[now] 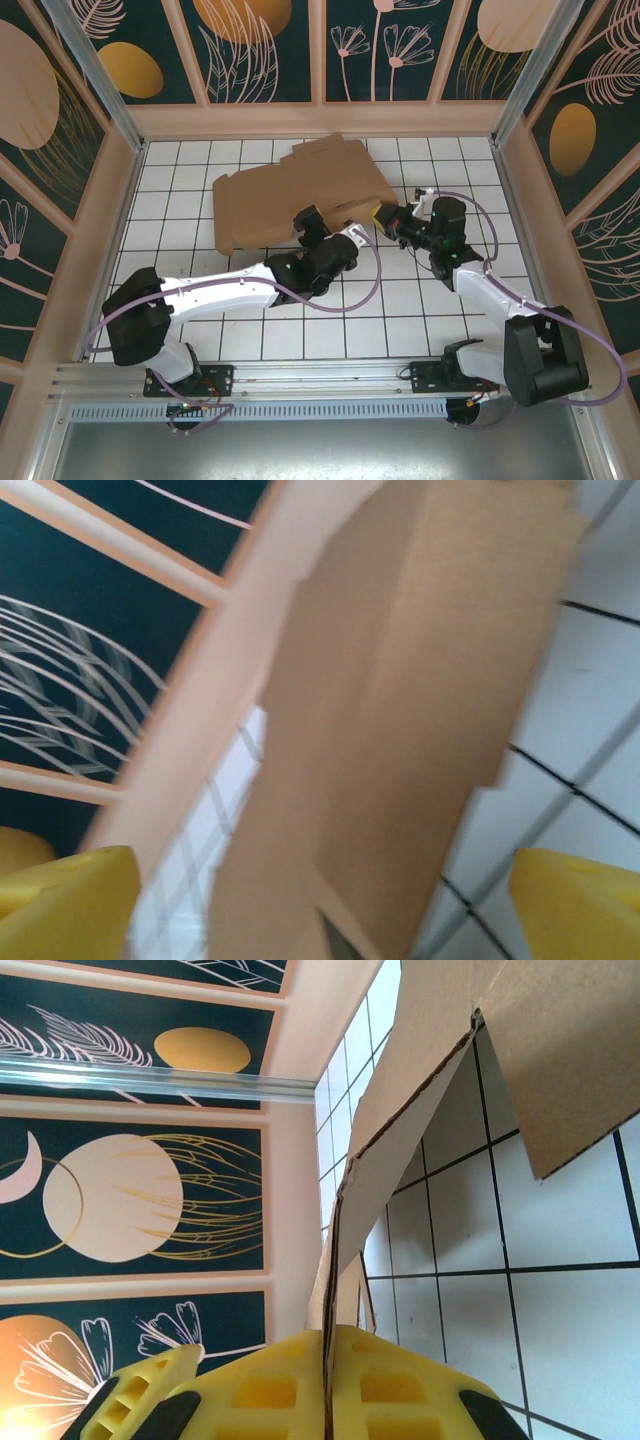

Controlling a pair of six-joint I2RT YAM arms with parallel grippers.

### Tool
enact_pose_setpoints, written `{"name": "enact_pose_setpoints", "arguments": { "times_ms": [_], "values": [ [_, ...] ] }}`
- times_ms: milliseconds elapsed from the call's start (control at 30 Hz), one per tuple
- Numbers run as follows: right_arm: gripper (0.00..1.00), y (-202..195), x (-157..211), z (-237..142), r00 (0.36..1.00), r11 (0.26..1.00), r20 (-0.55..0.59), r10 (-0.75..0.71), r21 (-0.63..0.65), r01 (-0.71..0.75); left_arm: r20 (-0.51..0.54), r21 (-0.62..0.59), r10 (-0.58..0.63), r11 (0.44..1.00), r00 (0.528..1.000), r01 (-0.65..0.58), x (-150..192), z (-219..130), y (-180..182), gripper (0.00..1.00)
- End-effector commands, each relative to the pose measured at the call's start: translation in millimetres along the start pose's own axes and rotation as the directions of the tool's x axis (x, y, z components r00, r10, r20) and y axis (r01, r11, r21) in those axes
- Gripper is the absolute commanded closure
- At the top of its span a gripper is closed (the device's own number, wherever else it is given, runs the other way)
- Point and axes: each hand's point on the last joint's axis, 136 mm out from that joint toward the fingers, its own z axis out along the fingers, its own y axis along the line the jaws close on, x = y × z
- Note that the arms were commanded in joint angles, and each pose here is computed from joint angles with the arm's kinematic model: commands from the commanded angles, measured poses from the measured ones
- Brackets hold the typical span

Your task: Fold the paper box

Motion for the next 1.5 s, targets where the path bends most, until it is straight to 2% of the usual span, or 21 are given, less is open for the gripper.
{"name": "enact_pose_setpoints", "arguments": {
  "times_ms": [0,200,500,567,633,767,900,1000,1100,1167,1267,1367,1467],
  "values": [
    [0.92,28.7,-6.4,-3.7,1.0,0.997,0.011,-0.025,-0.076,0.026,0.043,-0.186,0.037,0.982,0.998,-0.029,-18.3,1.0,29.3,0.14],
    [0.92,32.4,-6.5,-3.6,1.0,0.996,0.008,-0.013,-0.092,0.014,0.075,-0.174,0.065,0.983,0.995,-0.051,-27.7,9.6,16.1,0.5],
    [0.92,41.3,-9.0,-5.6,1.0,0.995,0.019,-0.011,-0.101,0.013,0.086,-0.198,0.086,0.978,0.993,-0.068,-36.1,12.6,16.9,0.8],
    [0.89,43.6,-8.5,-6.3,1.0,0.994,0.019,-0.014,-0.105,0.016,0.085,-0.22,0.094,0.973,0.992,-0.073,-38.1,11.4,21.8,0.86],
    [0.81,47.7,-8.2,-8.2,1.0,0.994,0.019,-0.025,-0.11,0.027,0.092,-0.228,0.086,0.972,0.992,-0.063,-41.2,8.9,27.1,0.9],
    [0.46,68.0,-13.8,-18.5,0.994,0.988,0.048,-0.095,-0.115,0.1,0.111,-0.229,0.054,0.973,0.992,-0.028,-50.4,1.6,40.3,0.94],
    [0.31,98.8,-32.2,-46.6,0.966,0.974,0.158,-0.205,-0.065,0.217,0.132,-0.201,-0.035,0.978,0.991,0.062,-62.7,-9.3,58.8,0.98],
    [0.25,127.7,-51.6,-83.9,0.905,0.952,0.304,-0.298,0.03,0.303,0.18,-0.14,-0.19,0.966,0.965,0.216,-85.0,-27.1,86.5,0.99],
    [0.25,160.1,-68.1,-125.7,0.813,0.919,0.431,-0.391,0.145,0.366,0.253,-0.018,-0.397,0.91,0.882,0.414,-117.8,-57.4,125.7,1.0],
    [0.26,184.2,-68.5,-149.3,0.742,0.884,0.485,-0.462,0.187,0.428,0.298,0.145,-0.568,0.821,0.767,0.552,-141.3,-85.9,149.9,1.0],
    [0.28,201.2,-67.7,-164.4,0.698,0.856,0.5,-0.512,0.229,0.464,0.306,0.385,-0.758,0.652,0.575,0.653,-167.0,-126.8,174.7,0.98],
    [0.3,208.5,-64.3,-165.5,0.681,0.832,0.485,-0.549,0.233,0.504,0.29,0.467,-0.851,0.526,0.439,0.711,-168.7,-149.7,199.2,0.97],
    [0.3,206.6,-60.6,-157.2,0.681,0.808,0.442,-0.583,0.234,0.54,0.215,0.485,-0.911,0.412,0.351,0.771,-150.4,-136.2,212.7,0.96]
  ]
}}
